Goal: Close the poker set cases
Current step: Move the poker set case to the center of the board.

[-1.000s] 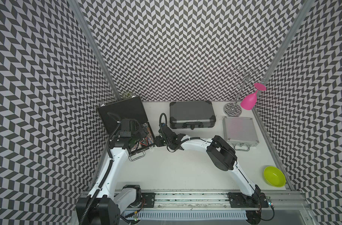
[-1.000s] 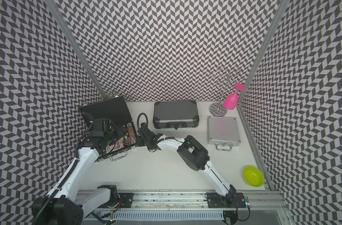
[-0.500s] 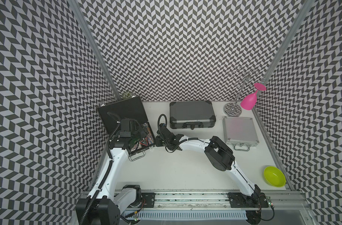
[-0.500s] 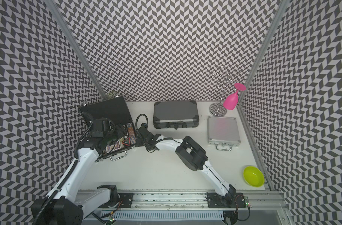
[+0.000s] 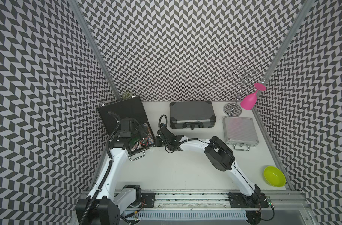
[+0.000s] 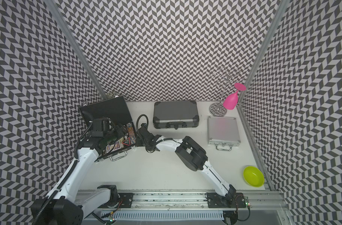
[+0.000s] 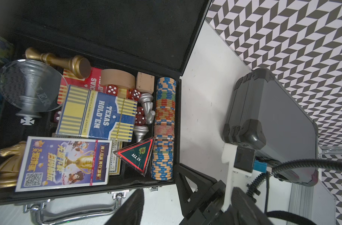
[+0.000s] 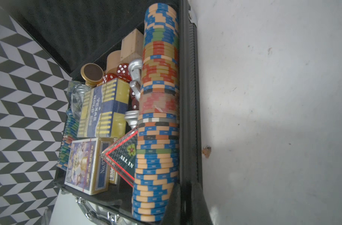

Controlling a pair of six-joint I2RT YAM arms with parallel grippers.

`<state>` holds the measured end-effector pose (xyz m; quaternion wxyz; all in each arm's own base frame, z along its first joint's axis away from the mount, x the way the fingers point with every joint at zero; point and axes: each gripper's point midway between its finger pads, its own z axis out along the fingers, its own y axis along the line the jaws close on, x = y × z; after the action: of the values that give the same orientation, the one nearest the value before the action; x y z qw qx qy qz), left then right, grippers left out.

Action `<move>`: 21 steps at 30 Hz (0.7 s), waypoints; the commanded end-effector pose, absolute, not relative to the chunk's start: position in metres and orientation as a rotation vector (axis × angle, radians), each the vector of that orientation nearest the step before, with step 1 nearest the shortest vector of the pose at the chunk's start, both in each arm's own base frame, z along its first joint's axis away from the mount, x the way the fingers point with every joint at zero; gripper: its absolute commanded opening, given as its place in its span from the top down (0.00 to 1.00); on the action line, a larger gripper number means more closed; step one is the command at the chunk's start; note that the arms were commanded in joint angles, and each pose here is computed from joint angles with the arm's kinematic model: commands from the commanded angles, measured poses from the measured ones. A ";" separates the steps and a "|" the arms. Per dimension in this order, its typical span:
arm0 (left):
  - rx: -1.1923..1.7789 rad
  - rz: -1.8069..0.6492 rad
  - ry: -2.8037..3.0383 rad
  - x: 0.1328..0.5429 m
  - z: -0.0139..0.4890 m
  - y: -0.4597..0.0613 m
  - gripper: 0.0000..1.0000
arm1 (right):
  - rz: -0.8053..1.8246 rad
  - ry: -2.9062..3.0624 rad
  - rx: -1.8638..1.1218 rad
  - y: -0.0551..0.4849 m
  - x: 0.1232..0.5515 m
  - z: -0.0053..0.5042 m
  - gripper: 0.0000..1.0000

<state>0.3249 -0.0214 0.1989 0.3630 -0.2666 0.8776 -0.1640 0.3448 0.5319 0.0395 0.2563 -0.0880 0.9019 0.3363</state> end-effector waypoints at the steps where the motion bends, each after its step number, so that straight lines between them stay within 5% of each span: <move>1: -0.639 -0.419 2.230 0.329 0.215 -0.021 0.27 | 0.538 2.872 -0.230 0.445 0.282 -0.088 0.97; 21: -0.723 -0.189 2.308 0.328 0.180 0.011 0.25 | 0.507 2.819 -0.013 0.338 0.247 -0.063 0.99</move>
<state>0.3279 -0.0108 0.1798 0.3460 -0.2596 0.8933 -0.1223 0.2967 0.4277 0.0369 0.2557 -0.0409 0.9009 0.3483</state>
